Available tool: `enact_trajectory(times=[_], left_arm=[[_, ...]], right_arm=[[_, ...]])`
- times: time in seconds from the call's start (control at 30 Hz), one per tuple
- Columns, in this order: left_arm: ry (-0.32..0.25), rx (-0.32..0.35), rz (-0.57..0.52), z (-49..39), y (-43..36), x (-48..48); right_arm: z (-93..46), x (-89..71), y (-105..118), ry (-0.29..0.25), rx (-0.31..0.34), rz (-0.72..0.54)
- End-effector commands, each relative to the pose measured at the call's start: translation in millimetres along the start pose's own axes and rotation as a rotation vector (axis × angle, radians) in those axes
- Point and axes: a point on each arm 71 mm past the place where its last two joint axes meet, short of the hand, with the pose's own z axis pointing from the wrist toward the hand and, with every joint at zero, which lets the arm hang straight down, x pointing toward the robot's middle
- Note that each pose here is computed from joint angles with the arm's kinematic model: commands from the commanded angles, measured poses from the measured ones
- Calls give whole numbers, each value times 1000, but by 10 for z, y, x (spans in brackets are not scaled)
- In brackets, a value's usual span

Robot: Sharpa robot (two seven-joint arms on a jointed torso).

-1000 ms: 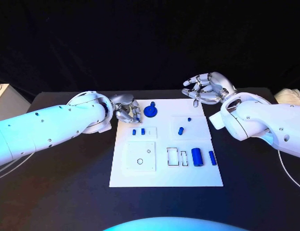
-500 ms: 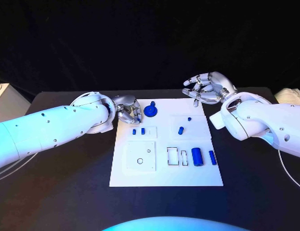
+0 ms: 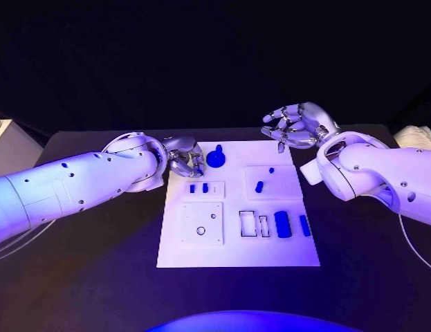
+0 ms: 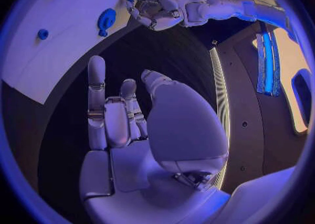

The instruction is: Assemble the parts on the task board

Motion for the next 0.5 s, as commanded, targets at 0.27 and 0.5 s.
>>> enact_trajectory(times=[0.27,0.5], left_arm=[[18,14,11,24,-43,52],[40,11,15,34,-56,74]], right_arm=[[0,14,9,12,-9,-2],[0,12,7,12,-8,-3]])
